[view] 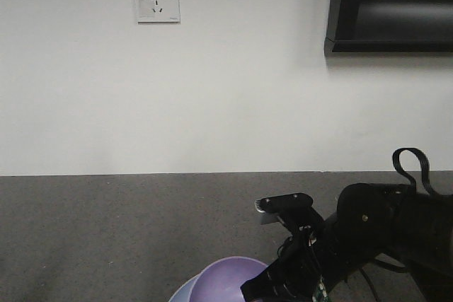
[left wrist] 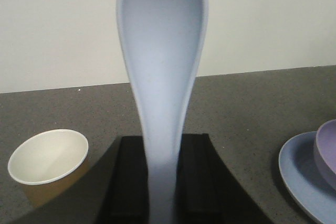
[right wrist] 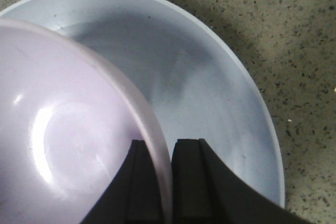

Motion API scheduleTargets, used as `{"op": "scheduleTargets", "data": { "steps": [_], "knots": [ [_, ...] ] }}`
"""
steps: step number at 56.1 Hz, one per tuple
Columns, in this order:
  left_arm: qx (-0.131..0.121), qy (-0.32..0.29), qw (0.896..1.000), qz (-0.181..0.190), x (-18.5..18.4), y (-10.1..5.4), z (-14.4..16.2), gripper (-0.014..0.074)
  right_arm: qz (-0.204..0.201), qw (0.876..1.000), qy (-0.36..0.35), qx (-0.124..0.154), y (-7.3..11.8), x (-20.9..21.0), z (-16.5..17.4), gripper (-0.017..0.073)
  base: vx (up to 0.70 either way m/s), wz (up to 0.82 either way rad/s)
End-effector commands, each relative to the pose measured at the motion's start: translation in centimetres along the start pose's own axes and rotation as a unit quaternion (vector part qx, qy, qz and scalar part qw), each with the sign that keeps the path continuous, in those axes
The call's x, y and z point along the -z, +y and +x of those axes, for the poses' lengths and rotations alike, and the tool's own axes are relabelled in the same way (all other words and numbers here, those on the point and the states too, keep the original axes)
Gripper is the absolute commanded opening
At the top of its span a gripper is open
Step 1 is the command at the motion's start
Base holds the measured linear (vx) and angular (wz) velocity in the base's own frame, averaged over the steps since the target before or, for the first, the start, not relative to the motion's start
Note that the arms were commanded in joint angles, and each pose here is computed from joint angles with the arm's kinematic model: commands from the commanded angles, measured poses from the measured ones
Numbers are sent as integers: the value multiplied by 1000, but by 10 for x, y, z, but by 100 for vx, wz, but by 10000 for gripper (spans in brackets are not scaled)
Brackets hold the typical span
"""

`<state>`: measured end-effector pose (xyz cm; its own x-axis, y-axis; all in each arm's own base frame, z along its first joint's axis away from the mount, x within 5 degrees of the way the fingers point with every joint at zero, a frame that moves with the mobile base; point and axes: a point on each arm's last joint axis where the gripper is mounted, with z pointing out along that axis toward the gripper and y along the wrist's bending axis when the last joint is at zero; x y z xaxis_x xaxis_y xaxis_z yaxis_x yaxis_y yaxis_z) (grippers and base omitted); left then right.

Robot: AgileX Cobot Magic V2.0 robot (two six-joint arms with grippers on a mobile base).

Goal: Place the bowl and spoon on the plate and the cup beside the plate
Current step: 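Lower the lavender bowl onto the plate and open the right gripper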

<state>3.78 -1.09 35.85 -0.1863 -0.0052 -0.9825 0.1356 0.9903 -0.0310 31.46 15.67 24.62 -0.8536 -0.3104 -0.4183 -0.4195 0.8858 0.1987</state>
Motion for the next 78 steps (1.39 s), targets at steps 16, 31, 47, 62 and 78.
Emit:
{"op": "scheduleTargets", "data": {
  "steps": [16, 31, 47, 62, 78],
  "knots": [
    [8, -48, 999, 2, 1, 0, -14, 1, -14, 998, -66, 18, 7, 23, -15, 53, 0, 0],
    [-12, -55, 998, -8, 1, 1, -15, 3, -42, 997, -69, 9, 12, 22, -16, 222, 0, 0],
    [-14, -51, 999, -9, 1, 2, -15, 3, -40, 997, -63, 14, 10, 13, -16, 403, 0, 0],
    [-14, -58, 998, -10, 2, 2, -16, 3, 7, 994, -76, 72, 3, 18, -18, 446, 0, 0],
    [-14, -48, 999, -9, 1, 2, -14, 3, 72, 981, -130, 128, 2, 67, -17, 445, 0, 0]
  ]
}}
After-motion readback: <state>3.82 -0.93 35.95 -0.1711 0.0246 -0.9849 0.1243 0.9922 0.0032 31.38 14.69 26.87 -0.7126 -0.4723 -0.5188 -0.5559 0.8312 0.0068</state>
